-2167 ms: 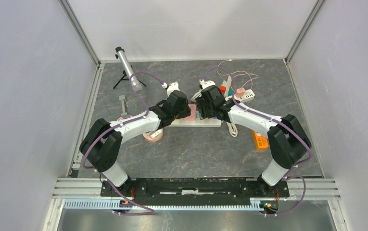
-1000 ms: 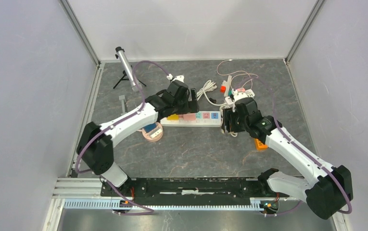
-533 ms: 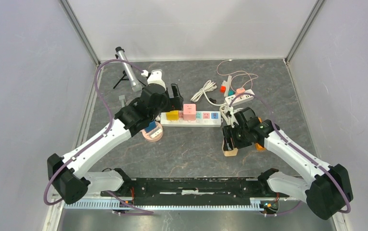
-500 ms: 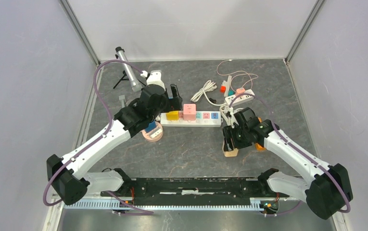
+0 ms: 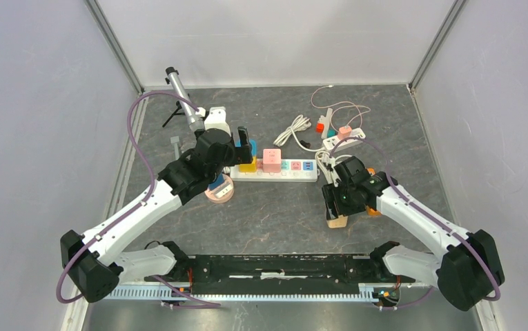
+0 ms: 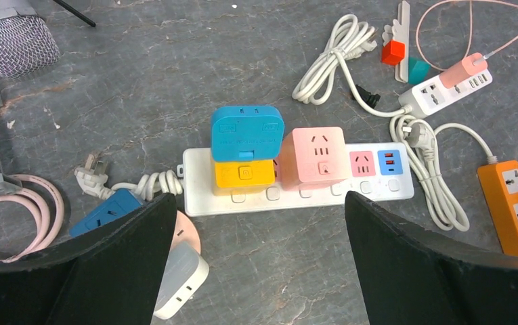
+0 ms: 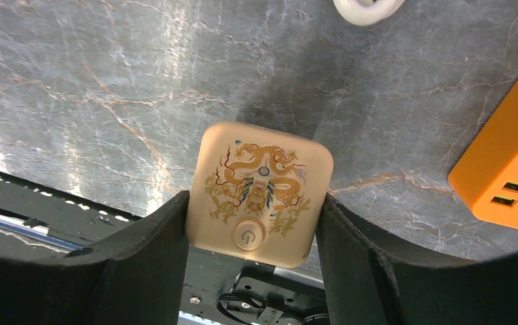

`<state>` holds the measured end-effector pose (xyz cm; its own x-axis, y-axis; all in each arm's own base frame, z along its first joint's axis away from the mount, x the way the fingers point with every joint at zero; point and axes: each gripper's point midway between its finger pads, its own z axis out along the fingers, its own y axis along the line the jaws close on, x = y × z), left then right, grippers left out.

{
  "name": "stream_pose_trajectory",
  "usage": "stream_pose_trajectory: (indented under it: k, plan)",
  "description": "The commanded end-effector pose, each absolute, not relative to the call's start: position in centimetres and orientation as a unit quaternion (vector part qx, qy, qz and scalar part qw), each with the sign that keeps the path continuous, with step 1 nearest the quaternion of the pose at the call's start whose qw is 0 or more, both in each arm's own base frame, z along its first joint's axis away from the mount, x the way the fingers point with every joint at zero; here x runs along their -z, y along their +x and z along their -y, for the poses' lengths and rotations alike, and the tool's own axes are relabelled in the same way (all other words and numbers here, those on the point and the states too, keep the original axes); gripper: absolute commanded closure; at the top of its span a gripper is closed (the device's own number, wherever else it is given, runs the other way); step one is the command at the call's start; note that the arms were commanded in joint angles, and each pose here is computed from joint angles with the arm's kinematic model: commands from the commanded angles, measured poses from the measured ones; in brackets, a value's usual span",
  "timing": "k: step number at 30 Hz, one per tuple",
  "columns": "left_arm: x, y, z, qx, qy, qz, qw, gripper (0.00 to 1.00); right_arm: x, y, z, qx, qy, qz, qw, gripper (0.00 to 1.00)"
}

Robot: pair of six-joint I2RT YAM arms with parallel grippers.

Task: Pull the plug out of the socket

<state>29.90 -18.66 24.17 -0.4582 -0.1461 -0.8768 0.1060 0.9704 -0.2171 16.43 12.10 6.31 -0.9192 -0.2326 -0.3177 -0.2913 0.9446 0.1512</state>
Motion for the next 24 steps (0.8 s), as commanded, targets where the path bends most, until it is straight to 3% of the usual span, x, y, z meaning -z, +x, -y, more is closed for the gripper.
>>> stream_pose_trajectory:
  k: [1, 4, 9, 14, 20, 24]
  plan:
    - [-25.6, 30.5, 18.6, 0.125, -0.01, -0.829, 0.545, 0.0, -5.9, 16.3, -11.2, -0.079, -0.126, -0.977, 0.154, 0.36]
    - [-25.5, 30.7, 18.6, 0.12, -0.007, -0.828, 0.548, 0.0, -6.5, 17.2, -11.5, -0.08, -0.127, -0.973, 0.174, 0.2]
    - [-25.5, 31.2, 18.4, 0.108, -0.013, -0.826, 0.553, 0.0, -8.7, 19.6, -12.5, -0.091, -0.123, -0.963, 0.224, 0.05]
    - [-25.8, 32.0, 18.7, 0.112, -0.03, -0.818, 0.564, 0.0, -12.7, 23.0, -13.5, -0.106, -0.11, -0.936, 0.316, 0.04]
    - [-26.5, 33.4, 19.8, 0.117, -0.046, -0.815, 0.566, 0.0, -19.9, 27.7, -17.9, -0.205, -0.121, -0.857, 0.458, 0.05]
    - [-26.1, 34.2, 19.7, 0.116, -0.085, -0.822, 0.551, 0.0, -21.1, 29.7, -20.5, -0.246, -0.13, -0.838, 0.47, 0.08]
